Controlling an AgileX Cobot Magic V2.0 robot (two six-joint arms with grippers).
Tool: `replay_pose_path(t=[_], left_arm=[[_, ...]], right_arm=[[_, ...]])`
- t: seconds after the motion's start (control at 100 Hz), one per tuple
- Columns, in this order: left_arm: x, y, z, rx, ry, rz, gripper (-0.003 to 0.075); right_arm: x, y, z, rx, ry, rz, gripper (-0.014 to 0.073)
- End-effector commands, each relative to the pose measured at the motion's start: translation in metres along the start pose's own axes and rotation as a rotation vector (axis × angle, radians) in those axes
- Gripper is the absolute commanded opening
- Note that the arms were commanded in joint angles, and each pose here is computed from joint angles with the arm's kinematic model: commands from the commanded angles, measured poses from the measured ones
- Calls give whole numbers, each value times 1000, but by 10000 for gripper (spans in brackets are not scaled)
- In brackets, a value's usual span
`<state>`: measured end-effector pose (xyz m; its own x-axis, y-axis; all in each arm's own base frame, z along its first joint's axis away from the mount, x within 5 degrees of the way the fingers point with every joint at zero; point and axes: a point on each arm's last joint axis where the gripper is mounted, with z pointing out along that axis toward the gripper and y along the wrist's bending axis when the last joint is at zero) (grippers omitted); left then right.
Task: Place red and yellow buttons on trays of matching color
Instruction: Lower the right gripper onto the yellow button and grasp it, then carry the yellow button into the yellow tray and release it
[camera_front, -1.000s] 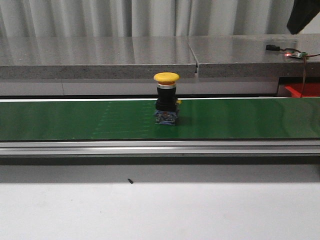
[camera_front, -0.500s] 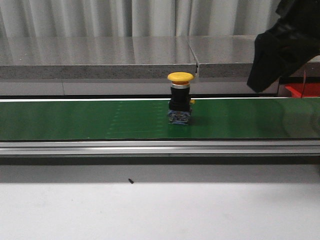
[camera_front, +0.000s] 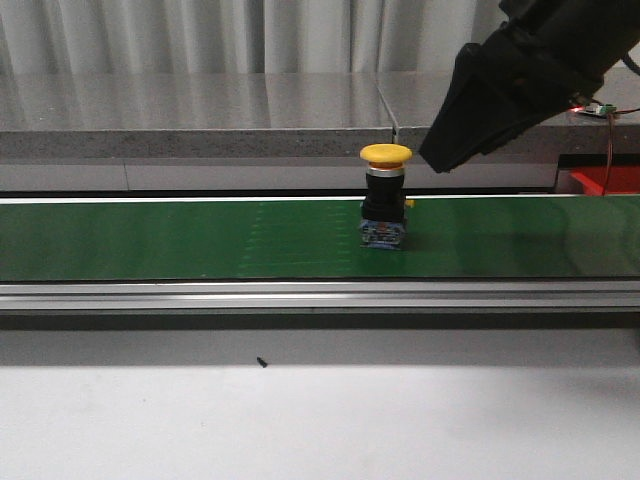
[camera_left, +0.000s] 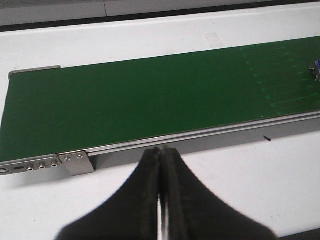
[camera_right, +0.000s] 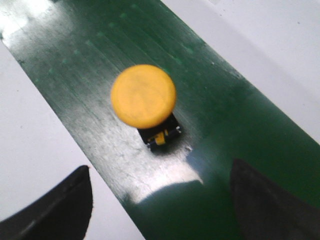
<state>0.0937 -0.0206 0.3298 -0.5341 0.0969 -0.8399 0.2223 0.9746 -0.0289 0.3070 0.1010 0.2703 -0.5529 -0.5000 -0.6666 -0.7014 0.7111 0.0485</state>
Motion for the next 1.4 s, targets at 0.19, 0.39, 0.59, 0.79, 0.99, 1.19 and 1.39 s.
replay_pose_path(t=[0.19,0.39,0.59,0.79,0.99,1.19,1.39], left_arm=[[-12,-1,-5,8,-84,-15,-19],[-12,-1,-5,8,-84,-15,-19],[-12,-1,-5,8,-84,-15,-19],[-12,-1,-5,8,-84,-15,-19],[-12,-1,-5,8,-84,-15,-19],[-12,-1,-5,8,-84,-15,-19],[-12,-1,-5,8,-84,-15,-19]], right_arm=[[-13,-1,6,-35,-106,4,570],[-14,-6,13,-7,-130,26,477],[-15,-9,15,14,-140,36,85],[-20,-8,6,19,-194,75,-66],[-33,-2,-27,89,-310,105,-67],[-21,-9,-56,170,-365,179,-67],[12,-32,-82,278,-377,330,-67]])
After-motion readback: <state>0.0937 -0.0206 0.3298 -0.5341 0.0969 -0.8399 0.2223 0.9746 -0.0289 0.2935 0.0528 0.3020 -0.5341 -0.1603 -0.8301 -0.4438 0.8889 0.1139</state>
